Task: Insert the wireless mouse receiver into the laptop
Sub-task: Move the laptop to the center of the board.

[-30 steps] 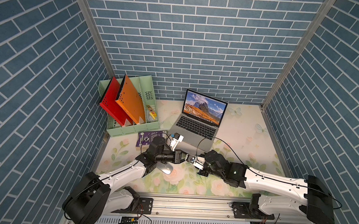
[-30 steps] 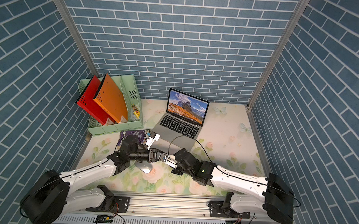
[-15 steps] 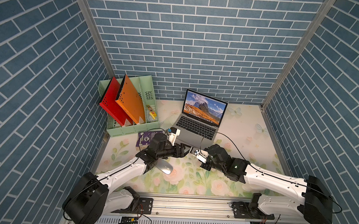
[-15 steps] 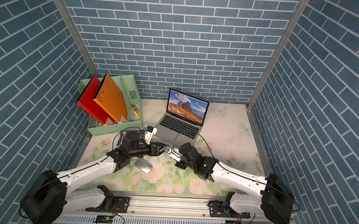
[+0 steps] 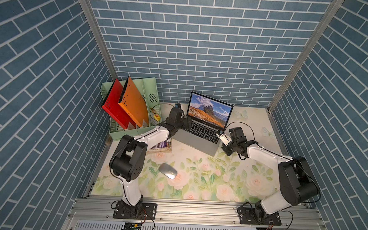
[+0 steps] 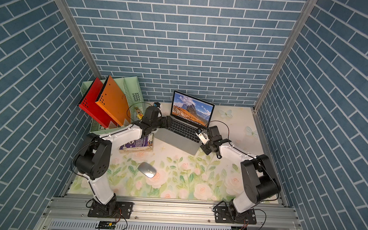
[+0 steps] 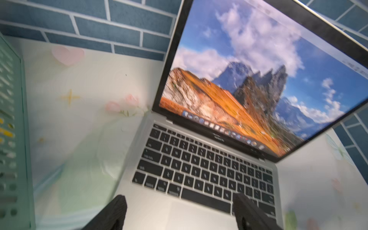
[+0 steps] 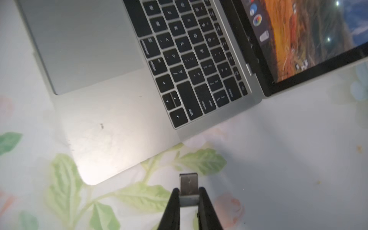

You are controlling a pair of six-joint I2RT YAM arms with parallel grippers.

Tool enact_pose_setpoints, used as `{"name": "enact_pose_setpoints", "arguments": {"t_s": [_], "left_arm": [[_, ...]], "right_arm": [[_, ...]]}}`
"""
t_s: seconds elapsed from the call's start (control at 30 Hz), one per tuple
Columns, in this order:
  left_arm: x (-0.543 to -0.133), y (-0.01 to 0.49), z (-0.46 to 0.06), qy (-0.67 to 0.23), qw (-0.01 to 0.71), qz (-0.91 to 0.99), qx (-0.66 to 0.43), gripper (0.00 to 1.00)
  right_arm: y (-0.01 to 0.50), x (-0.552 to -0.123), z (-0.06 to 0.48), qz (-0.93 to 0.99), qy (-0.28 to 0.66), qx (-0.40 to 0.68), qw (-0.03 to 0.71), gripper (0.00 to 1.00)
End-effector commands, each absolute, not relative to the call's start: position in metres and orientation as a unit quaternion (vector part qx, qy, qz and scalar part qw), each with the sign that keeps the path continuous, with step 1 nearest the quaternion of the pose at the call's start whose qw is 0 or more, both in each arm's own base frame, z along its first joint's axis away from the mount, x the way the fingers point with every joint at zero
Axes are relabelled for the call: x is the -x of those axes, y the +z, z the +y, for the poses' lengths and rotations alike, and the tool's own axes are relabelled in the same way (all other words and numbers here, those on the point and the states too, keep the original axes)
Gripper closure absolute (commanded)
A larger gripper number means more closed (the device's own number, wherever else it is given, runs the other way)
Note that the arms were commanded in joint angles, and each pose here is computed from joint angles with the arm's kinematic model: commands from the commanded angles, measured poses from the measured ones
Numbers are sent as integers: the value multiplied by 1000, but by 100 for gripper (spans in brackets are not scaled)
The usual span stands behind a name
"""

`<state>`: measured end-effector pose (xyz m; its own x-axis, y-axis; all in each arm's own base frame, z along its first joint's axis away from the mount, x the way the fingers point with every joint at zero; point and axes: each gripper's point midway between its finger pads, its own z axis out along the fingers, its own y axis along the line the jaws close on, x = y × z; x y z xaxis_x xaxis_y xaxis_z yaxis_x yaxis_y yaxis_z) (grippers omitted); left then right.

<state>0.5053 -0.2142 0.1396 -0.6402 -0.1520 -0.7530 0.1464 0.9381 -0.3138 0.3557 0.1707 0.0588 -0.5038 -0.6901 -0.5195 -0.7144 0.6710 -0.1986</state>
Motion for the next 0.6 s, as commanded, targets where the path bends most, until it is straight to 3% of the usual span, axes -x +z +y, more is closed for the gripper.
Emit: {"name": "enact_pose_setpoints", "arguments": {"t_s": [0.0, 0.27, 0.57], "left_arm": [[-528, 93, -206, -143, 369, 918, -13, 10], [-586, 54, -206, -138, 341, 930, -21, 5], [-589, 20, -239, -210, 283, 934, -62, 8]], "right_arm": [[58, -371, 171, 864, 44, 416, 281, 100], [16, -374, 176, 882, 56, 417, 213, 100], [-2, -346, 200, 875, 88, 444, 171, 100]]}}
